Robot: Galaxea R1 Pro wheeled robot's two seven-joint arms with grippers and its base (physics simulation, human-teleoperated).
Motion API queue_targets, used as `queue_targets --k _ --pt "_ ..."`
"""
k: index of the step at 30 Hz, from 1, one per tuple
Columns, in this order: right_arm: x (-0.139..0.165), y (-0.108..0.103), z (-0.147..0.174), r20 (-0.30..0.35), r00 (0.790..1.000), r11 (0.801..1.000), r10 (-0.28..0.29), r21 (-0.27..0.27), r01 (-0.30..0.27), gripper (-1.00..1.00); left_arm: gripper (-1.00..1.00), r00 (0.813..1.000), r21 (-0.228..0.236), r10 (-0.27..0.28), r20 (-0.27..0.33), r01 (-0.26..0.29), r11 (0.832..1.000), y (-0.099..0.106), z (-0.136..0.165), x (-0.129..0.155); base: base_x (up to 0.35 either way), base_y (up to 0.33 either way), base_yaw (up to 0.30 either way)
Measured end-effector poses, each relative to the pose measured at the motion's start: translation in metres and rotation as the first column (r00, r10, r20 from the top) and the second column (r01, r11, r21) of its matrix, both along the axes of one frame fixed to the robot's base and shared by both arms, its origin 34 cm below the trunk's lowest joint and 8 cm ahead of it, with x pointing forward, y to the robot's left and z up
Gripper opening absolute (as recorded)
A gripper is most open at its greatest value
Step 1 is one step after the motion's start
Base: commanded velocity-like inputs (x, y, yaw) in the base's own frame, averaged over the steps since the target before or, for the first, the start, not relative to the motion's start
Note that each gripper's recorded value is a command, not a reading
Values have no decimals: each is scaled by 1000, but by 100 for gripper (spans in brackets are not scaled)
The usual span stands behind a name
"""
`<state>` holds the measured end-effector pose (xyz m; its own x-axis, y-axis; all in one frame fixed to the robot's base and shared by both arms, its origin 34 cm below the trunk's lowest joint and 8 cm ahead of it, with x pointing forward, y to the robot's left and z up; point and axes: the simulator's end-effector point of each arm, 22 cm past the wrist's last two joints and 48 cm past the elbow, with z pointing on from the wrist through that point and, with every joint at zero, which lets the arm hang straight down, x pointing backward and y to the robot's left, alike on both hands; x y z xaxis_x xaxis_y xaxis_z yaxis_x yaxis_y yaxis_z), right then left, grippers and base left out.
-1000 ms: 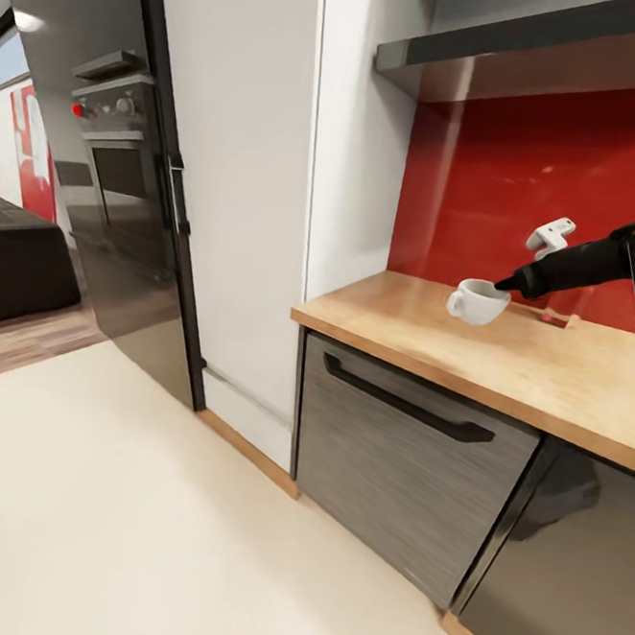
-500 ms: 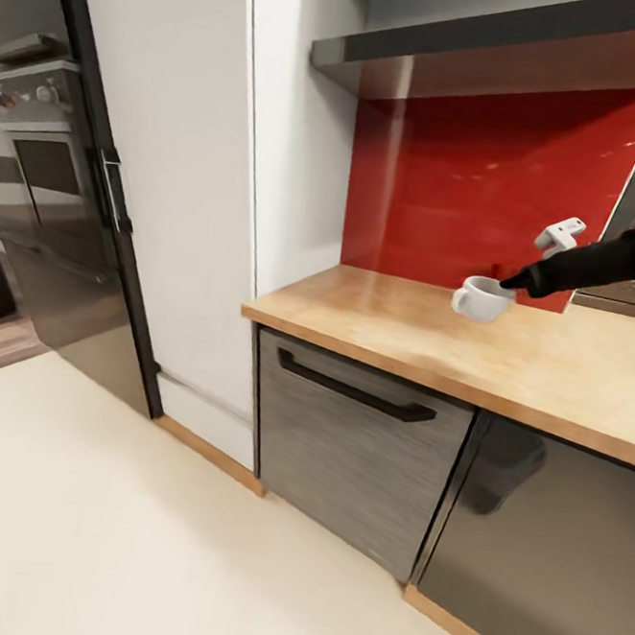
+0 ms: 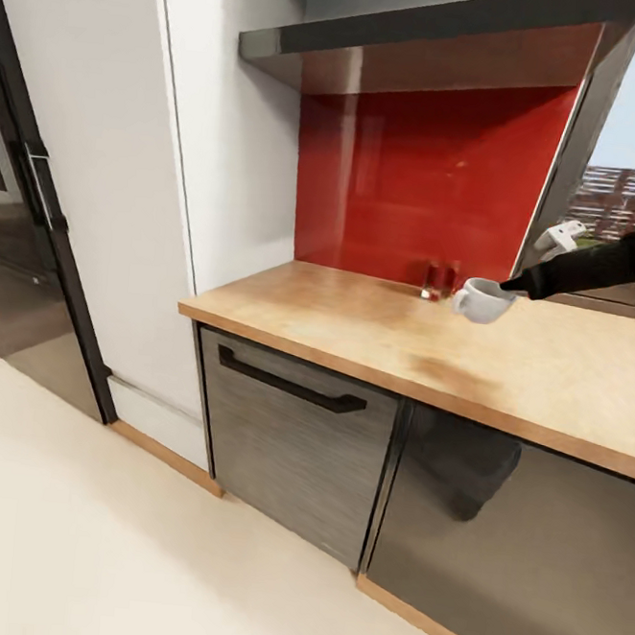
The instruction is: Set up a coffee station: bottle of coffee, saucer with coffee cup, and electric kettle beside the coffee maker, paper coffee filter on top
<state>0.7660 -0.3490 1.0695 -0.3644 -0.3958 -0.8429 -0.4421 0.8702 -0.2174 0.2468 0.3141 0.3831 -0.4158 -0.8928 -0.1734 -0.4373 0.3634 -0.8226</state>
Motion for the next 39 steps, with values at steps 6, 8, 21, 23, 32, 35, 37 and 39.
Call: queue_targets --k 6,8,21,23,32,35,37,39 --pt "0 0 -3 -5 1000 1000 0 0 0 -100 100 1000 0 1 0 -1 1000 0 0 0 -13 -99 -271" --pt "0 0 -4 -6 1000 1000 0 0 0 -100 100 1000 0 1 0 -1 1000 0 0 0 -225 -6 -149" --pt "1 -1 -5 -10 1000 1000 -3 1 3 -100 100 1000 0 0 0 0 1000 0 0 0 -215 -1 -160" --pt "1 -1 -6 -11 1000 1000 -3 1 3 -100 100 1000 0 0 0 0 1000 0 0 0 -21 0 -270" --pt "1 -1 -13 -24 1000 1000 -3 1 3 -100 100 1000 0 1 1 -1 1000 0 0 0 -4 0 -276" --pt "1 -1 -14 -24 1000 1000 -3 1 3 -100 100 1000 0 1 1 -1 1000 0 0 0 0 -15 -277" --pt "1 -1 -14 -24 1000 1000 -4 2 4 -100 100 1000 0 0 0 0 1000 0 0 0 0 -87 -277" --pt "1 -1 -13 -24 1000 1000 -4 2 4 -100 100 1000 0 0 0 0 1000 0 0 0 0 -182 -265"
